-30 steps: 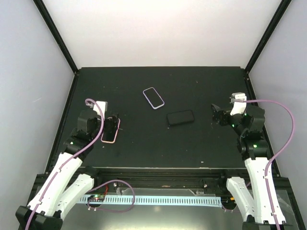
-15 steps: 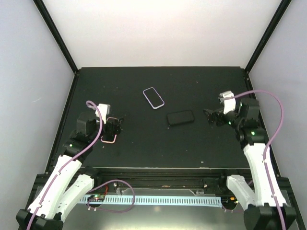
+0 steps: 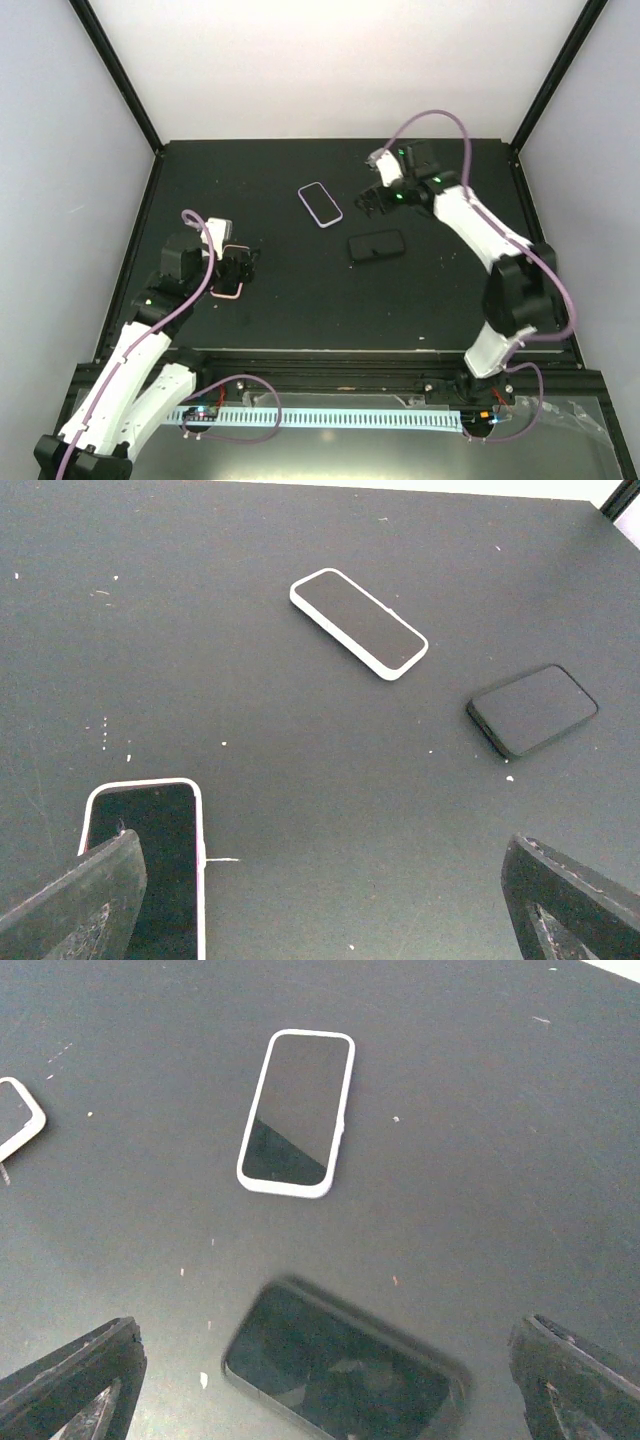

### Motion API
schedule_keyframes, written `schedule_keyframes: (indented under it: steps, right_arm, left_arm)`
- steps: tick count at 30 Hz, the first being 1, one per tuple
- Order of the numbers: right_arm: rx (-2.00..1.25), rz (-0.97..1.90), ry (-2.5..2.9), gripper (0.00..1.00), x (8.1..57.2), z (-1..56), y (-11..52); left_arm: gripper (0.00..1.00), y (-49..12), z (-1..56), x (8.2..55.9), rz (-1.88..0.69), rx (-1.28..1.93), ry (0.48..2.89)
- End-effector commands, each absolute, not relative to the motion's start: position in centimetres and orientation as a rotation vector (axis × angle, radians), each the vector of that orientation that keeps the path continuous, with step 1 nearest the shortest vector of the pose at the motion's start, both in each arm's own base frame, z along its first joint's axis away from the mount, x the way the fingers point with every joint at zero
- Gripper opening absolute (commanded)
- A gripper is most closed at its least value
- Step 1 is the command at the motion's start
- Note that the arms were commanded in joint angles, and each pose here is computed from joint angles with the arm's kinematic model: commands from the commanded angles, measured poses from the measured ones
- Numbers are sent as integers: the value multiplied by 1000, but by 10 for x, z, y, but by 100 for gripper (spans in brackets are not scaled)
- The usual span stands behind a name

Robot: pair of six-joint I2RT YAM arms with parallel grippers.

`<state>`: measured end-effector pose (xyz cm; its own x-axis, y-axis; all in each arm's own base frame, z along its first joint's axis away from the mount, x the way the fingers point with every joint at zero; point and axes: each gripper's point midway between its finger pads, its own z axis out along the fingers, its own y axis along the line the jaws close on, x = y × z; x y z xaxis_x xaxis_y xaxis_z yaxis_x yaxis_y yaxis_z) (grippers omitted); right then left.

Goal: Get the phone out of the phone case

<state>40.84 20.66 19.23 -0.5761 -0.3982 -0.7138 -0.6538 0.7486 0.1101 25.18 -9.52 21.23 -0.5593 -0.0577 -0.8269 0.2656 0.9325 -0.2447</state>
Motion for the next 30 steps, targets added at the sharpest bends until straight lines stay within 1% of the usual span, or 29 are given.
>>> schedule_keyframes:
  steps: [1, 6, 11, 16, 20, 27, 30]
  right_arm:
    - [-744, 381, 2341, 100, 453, 159, 235]
    - [-708, 363, 2461, 100, 490, 106, 264]
    - [-723, 347, 2523, 100, 503, 74, 290]
    - [-745, 317, 2587, 100, 500, 44, 308]
    - [-790, 358, 2607, 100, 489, 30, 323]
    - [-840, 315, 2613, 100, 479, 18, 336]
    - [-839, 236, 2611, 100, 481, 16, 332]
  left_arm:
    - [99, -97, 210, 251, -449, 140, 2149]
    - [99, -98, 211, 250, -459, 146, 2142]
    - [99, -98, 213, 249, -463, 149, 2134]
    - [99, -100, 213, 249, -474, 157, 2132]
    - [99, -100, 214, 249, -476, 159, 2127]
    - [99, -101, 215, 248, -479, 161, 2120]
    - [99, -100, 215, 248, -478, 160, 2120]
